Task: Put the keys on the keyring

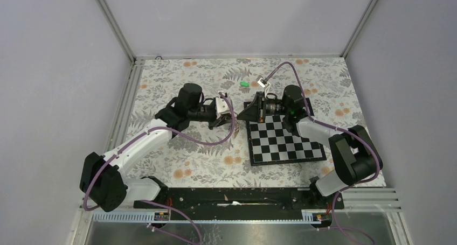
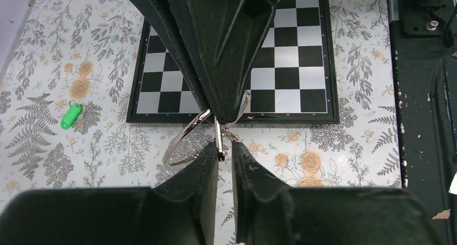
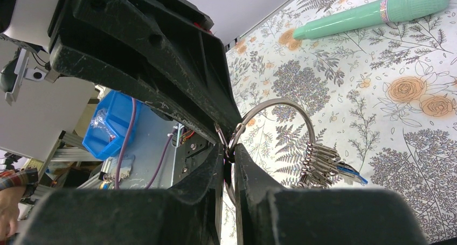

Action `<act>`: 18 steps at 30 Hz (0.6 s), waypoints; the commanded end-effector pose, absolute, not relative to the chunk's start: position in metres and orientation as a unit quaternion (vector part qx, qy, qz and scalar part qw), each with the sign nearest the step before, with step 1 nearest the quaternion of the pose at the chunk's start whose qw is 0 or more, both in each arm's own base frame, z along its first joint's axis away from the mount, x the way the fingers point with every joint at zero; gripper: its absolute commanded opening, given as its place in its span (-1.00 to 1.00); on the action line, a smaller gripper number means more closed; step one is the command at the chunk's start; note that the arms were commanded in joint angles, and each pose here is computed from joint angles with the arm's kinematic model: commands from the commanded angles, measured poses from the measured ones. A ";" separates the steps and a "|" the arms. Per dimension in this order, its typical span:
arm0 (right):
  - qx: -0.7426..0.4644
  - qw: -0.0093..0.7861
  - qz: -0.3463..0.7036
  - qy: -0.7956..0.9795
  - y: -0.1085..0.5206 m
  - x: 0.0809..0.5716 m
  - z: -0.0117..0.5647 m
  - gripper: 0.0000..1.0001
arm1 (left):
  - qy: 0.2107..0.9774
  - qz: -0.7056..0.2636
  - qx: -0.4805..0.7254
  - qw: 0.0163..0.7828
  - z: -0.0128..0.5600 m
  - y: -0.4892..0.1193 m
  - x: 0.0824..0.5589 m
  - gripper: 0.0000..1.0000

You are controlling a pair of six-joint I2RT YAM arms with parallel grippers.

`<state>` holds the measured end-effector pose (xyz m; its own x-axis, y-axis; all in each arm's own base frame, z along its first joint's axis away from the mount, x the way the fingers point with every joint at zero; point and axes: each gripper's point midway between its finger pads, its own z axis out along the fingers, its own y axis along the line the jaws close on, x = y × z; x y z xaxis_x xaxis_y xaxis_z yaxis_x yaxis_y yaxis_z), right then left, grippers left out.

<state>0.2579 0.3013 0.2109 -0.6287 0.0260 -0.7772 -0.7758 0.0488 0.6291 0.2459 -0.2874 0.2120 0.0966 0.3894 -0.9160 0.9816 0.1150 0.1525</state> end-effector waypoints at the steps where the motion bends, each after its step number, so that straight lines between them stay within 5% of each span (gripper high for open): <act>1: -0.304 0.357 0.624 0.626 0.300 0.261 0.229 -1.00 | 0.564 -0.339 0.585 0.474 0.224 -0.294 0.246 -0.73; 6: -0.305 0.362 0.616 0.630 0.299 0.263 0.225 -0.98 | 0.568 -0.332 0.586 0.474 0.228 -0.292 0.247 -1.00; 11: -0.349 0.383 0.577 0.631 0.294 0.262 0.218 -0.31 | 0.587 -0.299 0.606 0.446 0.222 -0.280 0.247 -1.00; 18: -0.445 0.446 0.491 0.602 0.280 0.256 0.228 0.16 | 0.660 -0.253 0.623 0.335 0.218 -0.256 0.242 -1.00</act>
<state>0.2525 0.2877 0.2066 -0.4475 -0.0454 -0.8931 -0.8903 0.1169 0.4401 0.2446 -0.2691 0.2043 0.0120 0.5572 -0.8303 0.9906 0.1066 0.0859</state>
